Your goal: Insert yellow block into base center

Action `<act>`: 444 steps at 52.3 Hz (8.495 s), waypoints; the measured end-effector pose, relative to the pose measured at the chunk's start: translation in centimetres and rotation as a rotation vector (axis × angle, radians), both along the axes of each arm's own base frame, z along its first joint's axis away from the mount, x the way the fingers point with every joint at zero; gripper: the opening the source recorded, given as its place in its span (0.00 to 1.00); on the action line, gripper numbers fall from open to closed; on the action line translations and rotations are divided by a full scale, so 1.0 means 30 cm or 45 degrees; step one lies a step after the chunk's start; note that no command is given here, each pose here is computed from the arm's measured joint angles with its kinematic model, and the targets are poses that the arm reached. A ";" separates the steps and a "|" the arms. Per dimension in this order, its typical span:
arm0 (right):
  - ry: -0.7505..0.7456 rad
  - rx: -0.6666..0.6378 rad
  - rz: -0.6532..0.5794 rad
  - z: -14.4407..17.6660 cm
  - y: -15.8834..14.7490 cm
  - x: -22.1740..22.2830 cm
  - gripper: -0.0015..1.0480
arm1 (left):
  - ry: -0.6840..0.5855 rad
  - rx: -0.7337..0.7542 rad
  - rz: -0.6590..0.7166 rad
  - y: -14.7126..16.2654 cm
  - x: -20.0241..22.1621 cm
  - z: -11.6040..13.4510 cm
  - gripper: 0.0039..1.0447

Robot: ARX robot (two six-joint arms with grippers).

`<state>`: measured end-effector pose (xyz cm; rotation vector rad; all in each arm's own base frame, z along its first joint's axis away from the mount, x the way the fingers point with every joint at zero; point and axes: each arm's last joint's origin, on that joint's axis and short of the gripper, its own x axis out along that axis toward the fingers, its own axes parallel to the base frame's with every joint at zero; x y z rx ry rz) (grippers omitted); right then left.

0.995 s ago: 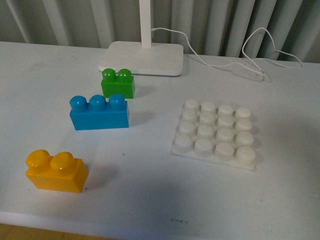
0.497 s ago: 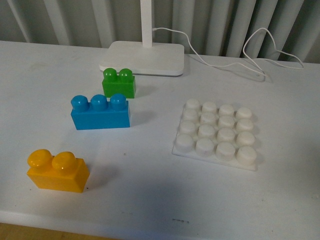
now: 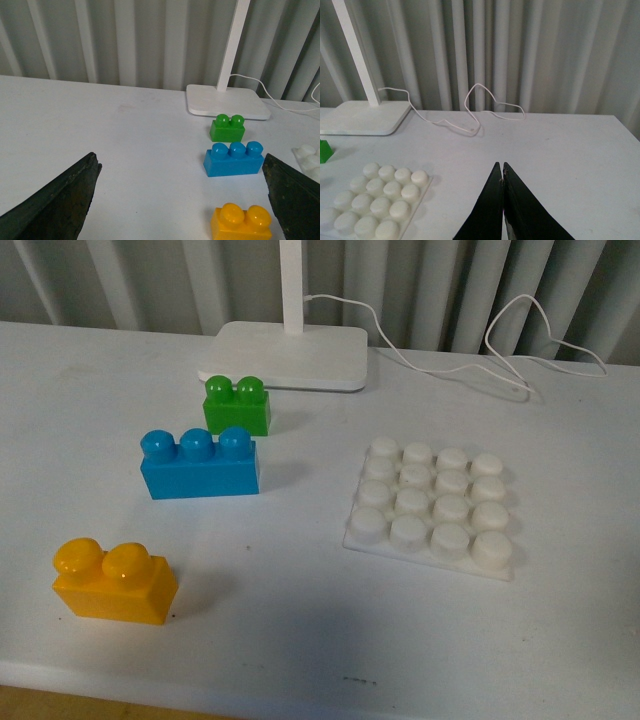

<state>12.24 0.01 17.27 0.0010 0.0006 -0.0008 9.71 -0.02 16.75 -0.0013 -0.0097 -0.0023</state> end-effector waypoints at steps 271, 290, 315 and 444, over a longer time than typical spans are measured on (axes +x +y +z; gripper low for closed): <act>-0.004 0.000 0.001 -0.025 0.000 -0.083 0.91 | 0.679 1.641 -1.616 -0.496 0.799 0.211 0.27; -0.004 -0.001 0.001 -0.025 0.000 -0.083 0.91 | 0.634 1.677 -1.681 -0.686 0.888 0.178 0.27; -0.004 0.000 0.001 -0.024 0.000 -0.083 0.91 | 0.603 1.676 -1.758 -0.837 0.972 0.127 0.27; -0.004 0.000 0.000 -0.024 0.000 -0.083 0.91 | 0.620 1.745 -1.722 -0.943 0.995 0.092 0.81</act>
